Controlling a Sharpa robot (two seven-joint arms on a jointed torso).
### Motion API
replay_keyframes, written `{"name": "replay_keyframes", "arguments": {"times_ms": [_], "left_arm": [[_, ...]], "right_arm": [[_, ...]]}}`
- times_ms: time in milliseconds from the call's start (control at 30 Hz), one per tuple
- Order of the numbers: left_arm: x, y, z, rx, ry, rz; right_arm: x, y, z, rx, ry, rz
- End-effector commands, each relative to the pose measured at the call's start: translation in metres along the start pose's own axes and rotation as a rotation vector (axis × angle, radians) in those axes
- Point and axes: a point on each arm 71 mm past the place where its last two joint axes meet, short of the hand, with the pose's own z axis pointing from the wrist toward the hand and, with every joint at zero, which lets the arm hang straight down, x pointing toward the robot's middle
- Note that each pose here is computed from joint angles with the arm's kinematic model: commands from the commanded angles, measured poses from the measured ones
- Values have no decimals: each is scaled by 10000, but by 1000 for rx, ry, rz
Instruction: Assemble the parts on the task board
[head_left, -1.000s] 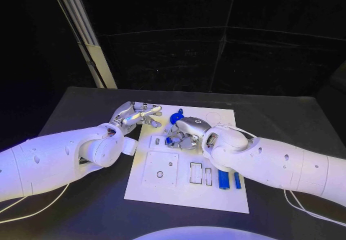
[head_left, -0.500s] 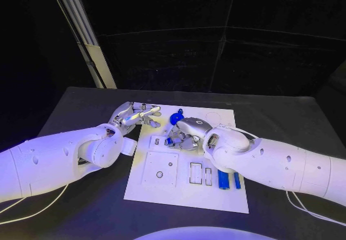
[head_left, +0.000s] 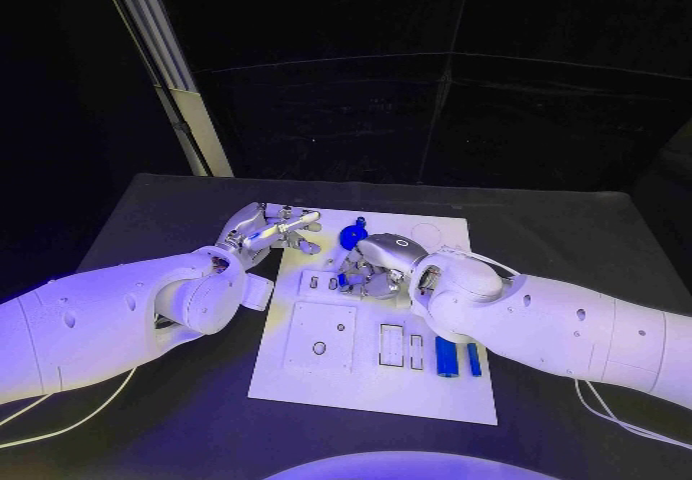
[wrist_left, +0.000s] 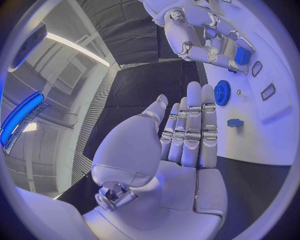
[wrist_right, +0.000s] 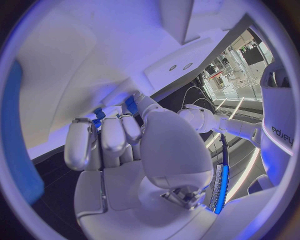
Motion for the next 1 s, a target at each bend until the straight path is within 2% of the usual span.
{"name": "replay_keyframes", "arguments": {"times_ms": [33, 1000], "left_arm": [[8, -1, 2, -10, 5, 4], [1, 0, 1, -11, 1, 5]], "right_arm": [[115, -114, -43, 62, 83, -16], [139, -176, -78, 99, 134, -57]]}}
